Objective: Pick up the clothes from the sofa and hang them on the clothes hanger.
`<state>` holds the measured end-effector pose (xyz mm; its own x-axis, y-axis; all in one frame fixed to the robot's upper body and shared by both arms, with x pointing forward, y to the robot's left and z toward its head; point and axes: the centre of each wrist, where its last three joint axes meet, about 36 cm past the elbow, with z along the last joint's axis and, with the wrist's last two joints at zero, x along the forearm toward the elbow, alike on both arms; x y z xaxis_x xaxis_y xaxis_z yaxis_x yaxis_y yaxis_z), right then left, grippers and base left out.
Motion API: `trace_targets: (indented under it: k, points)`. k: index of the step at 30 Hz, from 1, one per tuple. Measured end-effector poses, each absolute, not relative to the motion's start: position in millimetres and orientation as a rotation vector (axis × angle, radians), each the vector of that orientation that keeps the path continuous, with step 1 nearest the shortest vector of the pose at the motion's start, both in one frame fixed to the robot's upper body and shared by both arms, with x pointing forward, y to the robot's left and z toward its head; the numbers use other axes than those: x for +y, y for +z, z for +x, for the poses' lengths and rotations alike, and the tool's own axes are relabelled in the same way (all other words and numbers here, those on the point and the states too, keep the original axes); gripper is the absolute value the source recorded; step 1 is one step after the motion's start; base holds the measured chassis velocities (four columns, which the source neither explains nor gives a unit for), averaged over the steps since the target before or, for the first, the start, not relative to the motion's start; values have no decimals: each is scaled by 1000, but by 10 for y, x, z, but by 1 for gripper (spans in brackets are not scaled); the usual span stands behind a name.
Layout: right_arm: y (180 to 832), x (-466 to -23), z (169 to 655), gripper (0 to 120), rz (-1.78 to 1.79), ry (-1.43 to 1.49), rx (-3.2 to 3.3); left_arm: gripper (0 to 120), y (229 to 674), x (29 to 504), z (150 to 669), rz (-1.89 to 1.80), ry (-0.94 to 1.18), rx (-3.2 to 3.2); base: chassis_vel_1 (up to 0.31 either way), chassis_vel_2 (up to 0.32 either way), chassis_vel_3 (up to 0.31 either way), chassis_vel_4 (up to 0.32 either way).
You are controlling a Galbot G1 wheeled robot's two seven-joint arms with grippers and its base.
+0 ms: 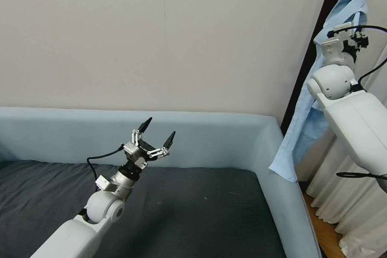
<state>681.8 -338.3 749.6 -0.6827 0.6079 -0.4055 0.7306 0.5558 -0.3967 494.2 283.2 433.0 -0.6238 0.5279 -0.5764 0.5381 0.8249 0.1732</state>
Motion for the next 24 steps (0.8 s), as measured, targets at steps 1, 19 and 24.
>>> trace_targets:
  k: [1,19,24]
  points:
    - [7524,-3371,6834,7,1131,-811,2568,100,4334,2838,4943,777,-21,2371,0,0,0,0]
    - [7613,-3315,7203,7,1262,-898,2586,100,4407,2859,4886,775,-29,2344,0,0,0,0]
    - [7644,-3282,7272,7,1273,-901,2600,100,4385,2880,4854,772,-25,2347,0,0,0,0]
